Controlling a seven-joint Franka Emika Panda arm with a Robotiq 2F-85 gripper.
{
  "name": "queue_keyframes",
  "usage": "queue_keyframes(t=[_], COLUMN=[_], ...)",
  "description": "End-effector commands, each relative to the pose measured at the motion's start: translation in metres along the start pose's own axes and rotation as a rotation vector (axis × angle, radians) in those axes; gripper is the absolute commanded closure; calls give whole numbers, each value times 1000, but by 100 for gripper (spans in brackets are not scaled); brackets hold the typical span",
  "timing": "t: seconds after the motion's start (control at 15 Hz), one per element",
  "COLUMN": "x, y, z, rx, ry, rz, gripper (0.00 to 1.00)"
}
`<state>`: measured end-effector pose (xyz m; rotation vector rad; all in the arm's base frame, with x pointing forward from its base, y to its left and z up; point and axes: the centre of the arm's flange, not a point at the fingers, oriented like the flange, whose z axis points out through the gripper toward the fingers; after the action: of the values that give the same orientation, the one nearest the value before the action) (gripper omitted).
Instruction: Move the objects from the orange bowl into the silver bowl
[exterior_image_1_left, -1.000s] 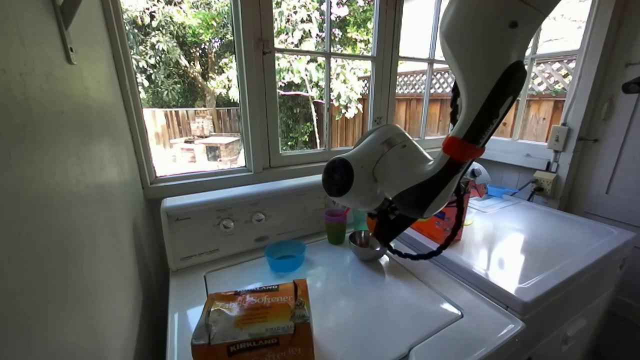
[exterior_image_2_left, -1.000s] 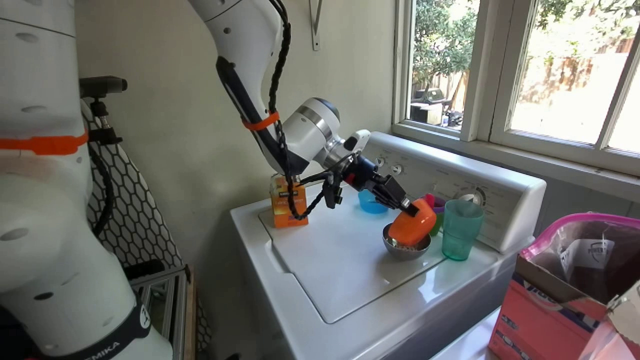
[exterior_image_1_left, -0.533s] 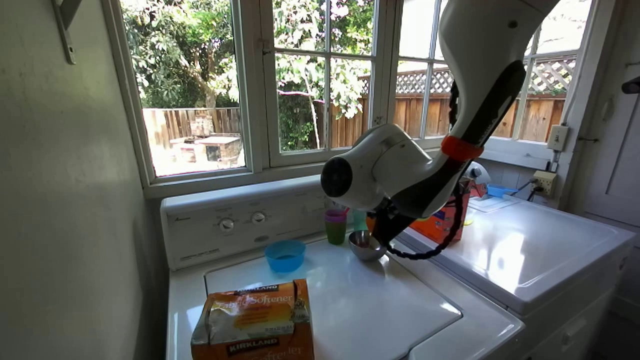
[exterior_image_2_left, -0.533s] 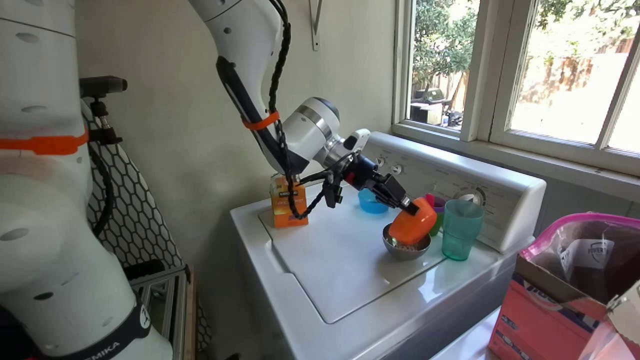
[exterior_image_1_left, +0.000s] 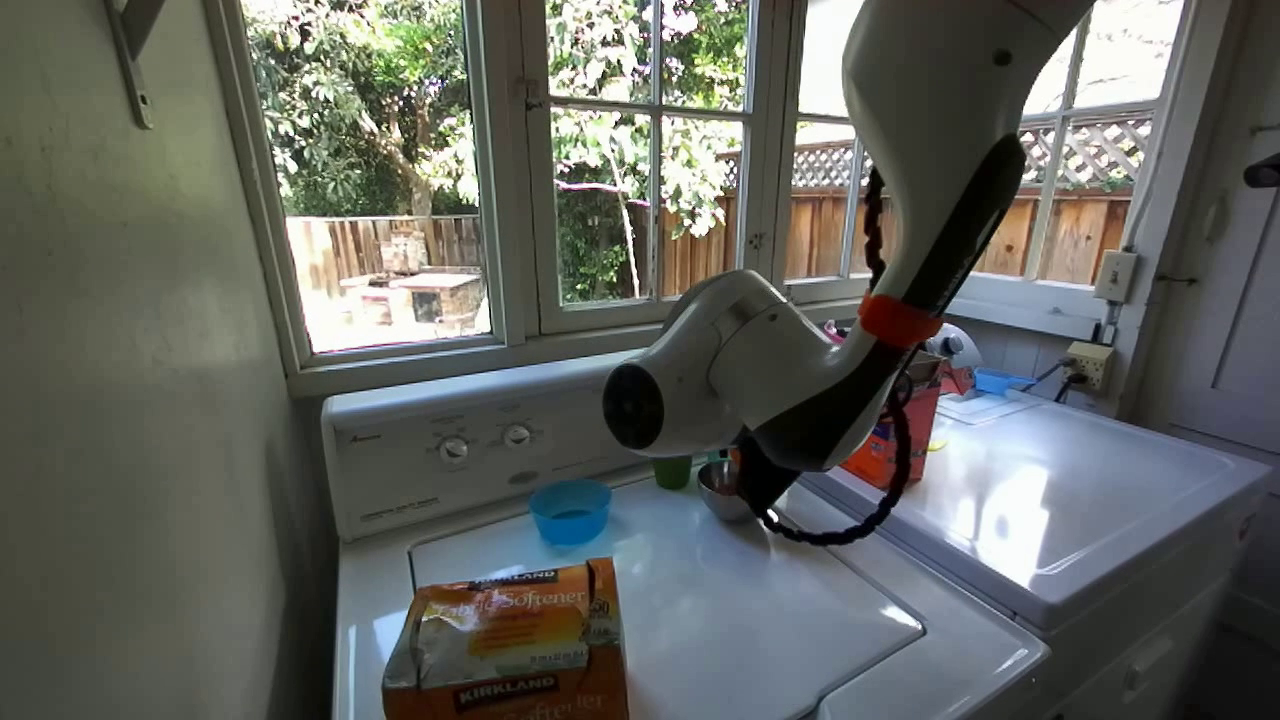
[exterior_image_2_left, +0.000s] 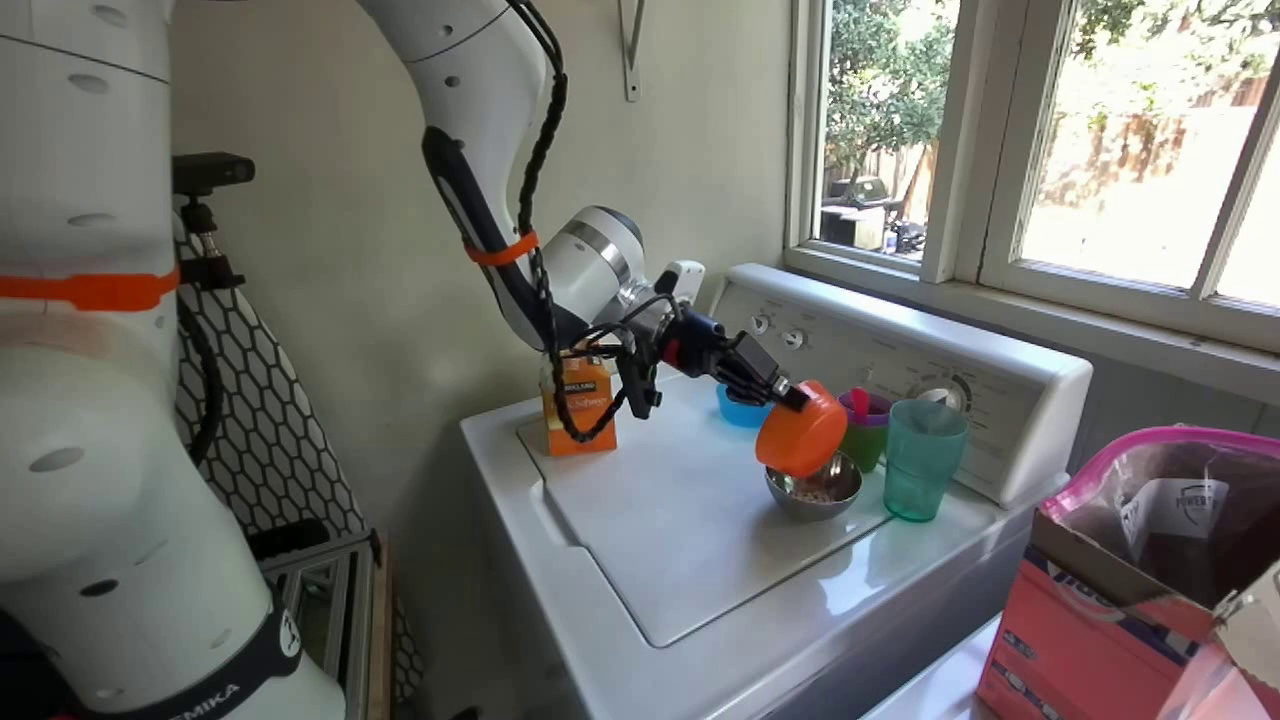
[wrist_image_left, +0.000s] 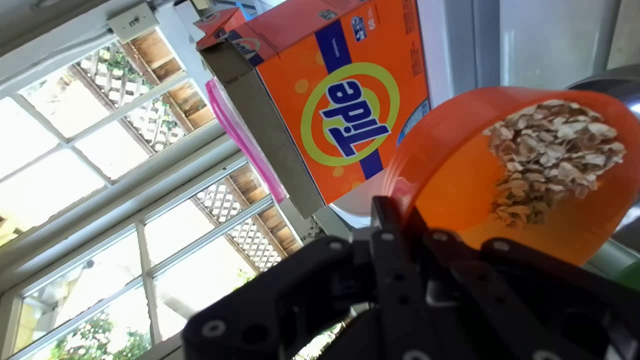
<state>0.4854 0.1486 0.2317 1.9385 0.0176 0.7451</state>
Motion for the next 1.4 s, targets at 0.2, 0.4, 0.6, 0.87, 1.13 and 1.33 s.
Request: queue_keyframes(t=[0.2,0.4,0.6,0.87,1.13,1.33], x=[-4,0,4,6,0,-6], y=[-31,-40,-45,-53,-62,-69], z=[-5,0,5,10,14,15], rx=[-99,-116,-153,-193,-241,-276], ry=[104,137,168,208,231,254], rz=[-84,-99,-117,-146,-200,-247], gripper=[98,98,98,98,98,98])
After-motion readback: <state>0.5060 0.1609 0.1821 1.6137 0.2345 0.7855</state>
